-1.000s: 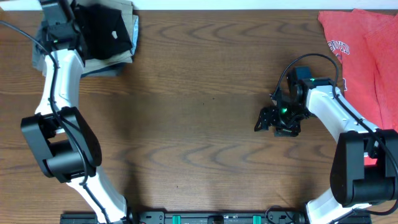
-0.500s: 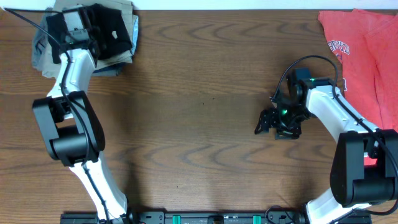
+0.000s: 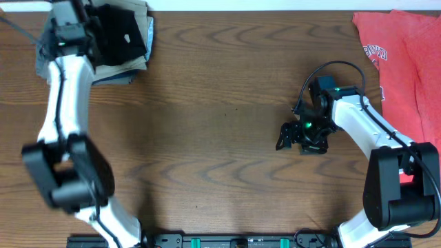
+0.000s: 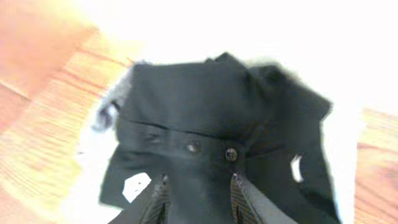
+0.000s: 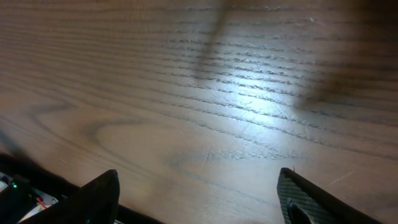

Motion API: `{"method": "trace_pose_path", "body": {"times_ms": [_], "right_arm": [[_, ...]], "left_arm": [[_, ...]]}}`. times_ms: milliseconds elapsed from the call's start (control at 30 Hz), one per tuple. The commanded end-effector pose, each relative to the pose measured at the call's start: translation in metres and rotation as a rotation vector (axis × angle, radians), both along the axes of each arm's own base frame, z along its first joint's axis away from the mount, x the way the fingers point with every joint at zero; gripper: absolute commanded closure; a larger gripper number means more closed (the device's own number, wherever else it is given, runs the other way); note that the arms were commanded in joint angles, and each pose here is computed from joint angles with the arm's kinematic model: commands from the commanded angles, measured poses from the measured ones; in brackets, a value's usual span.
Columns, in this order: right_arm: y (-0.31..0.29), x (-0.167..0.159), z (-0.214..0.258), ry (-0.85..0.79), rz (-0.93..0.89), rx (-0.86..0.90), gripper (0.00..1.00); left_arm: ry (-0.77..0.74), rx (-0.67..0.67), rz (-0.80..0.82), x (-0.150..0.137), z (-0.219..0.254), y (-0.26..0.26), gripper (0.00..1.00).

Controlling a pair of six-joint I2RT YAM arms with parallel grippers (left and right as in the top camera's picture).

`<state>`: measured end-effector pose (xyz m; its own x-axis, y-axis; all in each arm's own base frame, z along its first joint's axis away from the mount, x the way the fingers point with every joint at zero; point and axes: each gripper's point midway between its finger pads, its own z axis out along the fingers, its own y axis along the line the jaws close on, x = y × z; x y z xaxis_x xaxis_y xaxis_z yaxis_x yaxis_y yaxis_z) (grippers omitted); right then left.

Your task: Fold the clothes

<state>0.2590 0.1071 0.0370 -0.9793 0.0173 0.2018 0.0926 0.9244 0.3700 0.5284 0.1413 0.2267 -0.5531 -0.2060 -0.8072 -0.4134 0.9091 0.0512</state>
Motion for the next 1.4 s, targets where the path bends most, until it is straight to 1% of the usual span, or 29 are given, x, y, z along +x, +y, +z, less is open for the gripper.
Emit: {"method": "trace_pose_path", "body": {"times_ms": [0, 67, 133, 200, 267, 400, 467, 600, 767, 833, 933, 1033, 1200, 1367], "right_arm": [[0.006, 0.003, 0.004, -0.02, 0.022, 0.013, 0.18], [0.007, 0.003, 0.005, -0.022, 0.022, 0.015, 0.15], [0.01, 0.003, 0.006, -0.019, 0.019, 0.035, 0.14], [0.013, 0.002, 0.008, -0.015, 0.016, 0.059, 0.15], [0.016, 0.002, 0.009, -0.012, 0.014, 0.077, 0.2], [0.019, 0.002, 0.014, -0.022, 0.013, 0.095, 0.23], [0.019, 0.003, 0.019, -0.04, 0.013, 0.099, 0.25], [0.019, 0.005, 0.042, -0.115, 0.017, 0.109, 0.26], [0.019, 0.006, 0.083, -0.268, 0.024, 0.129, 0.26], [0.019, 0.001, 0.098, -0.311, 0.031, 0.135, 0.25], [0.018, -0.011, 0.114, -0.36, 0.053, 0.114, 0.25], [0.013, -0.026, 0.124, -0.39, 0.045, 0.055, 0.26], [0.002, -0.045, 0.14, -0.475, -0.021, -0.026, 0.26], [-0.013, -0.056, 0.161, -0.636, -0.119, -0.059, 0.26]], "left_arm": [[-0.077, -0.029, 0.03, -0.027, 0.053, -0.007, 0.54], [-0.086, -0.074, 0.063, -0.046, 0.068, -0.01, 0.4], [-0.094, -0.144, 0.116, -0.071, 0.081, -0.015, 0.25], [-0.087, -0.212, 0.158, -0.099, 0.091, -0.022, 0.2], [-0.063, -0.266, 0.121, -0.122, 0.098, -0.038, 0.16], [-0.026, -0.395, -0.017, -0.164, 0.113, -0.079, 0.14], [-0.01, -0.429, -0.051, -0.181, 0.117, -0.09, 0.14], [0.058, -0.468, -0.088, -0.22, 0.116, -0.107, 0.11], [0.158, -0.515, -0.088, -0.266, 0.101, -0.122, 0.03], [0.179, -0.514, -0.089, -0.281, 0.095, -0.125, 0.01], [0.162, -0.507, -0.096, -0.303, 0.092, -0.129, 0.0], [0.109, -0.489, -0.114, -0.326, 0.095, -0.133, 0.02], [0.027, -0.467, -0.133, -0.363, 0.1, -0.14, 0.02], [0.011, -0.463, -0.141, -0.398, 0.092, -0.148, 0.02]]}}
